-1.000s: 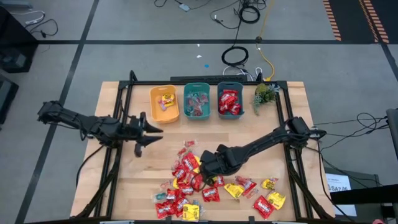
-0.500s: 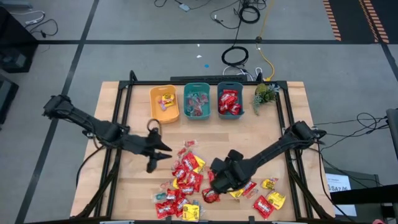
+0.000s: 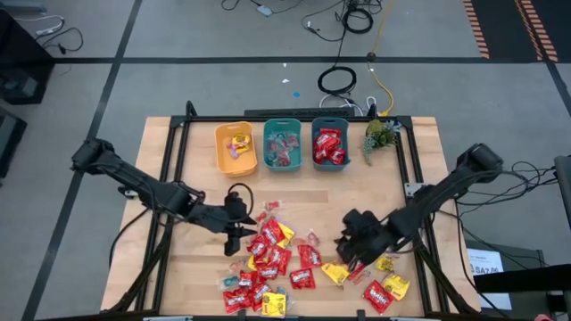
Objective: Sort candy
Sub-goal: Put the red candy into the blue bin
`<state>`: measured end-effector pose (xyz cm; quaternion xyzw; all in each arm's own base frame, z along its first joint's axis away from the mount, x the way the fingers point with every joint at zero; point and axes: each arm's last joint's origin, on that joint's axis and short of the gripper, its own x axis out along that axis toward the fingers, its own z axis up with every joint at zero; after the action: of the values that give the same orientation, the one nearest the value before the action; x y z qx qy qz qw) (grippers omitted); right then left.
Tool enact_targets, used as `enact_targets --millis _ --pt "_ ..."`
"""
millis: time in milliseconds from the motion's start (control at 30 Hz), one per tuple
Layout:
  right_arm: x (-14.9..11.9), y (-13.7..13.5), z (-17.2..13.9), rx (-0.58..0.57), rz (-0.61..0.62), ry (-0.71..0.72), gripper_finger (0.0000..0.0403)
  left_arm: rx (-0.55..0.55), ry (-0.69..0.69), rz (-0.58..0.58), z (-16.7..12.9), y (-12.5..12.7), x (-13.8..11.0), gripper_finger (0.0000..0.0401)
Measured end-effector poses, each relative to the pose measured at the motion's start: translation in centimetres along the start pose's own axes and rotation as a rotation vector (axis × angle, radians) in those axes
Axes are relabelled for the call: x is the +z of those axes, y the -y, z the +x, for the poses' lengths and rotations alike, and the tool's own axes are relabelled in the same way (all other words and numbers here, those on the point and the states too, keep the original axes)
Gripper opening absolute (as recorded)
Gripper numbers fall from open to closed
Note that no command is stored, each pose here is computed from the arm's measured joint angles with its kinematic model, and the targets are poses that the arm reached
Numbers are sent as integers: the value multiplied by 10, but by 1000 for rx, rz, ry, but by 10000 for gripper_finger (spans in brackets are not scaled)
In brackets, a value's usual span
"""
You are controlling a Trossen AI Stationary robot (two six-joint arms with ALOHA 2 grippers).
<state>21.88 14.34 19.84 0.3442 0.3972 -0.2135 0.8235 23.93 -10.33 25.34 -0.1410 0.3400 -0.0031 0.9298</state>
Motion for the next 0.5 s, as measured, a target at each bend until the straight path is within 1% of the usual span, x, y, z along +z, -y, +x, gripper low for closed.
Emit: enact_targets --millis 100,233,333,500 --pt "1 11 -5 62 25 36 192 0 0 26 1 0 0 155" --pt "2 17 -9 67 -10 66 192 7 30 41 1 -2 4 196" --pt "2 17 -10 68 -48 61 192 27 92 50 3 -2 9 224" --pt "1 17 -9 72 -61 37 192 15 117 40 3 -1 12 235"
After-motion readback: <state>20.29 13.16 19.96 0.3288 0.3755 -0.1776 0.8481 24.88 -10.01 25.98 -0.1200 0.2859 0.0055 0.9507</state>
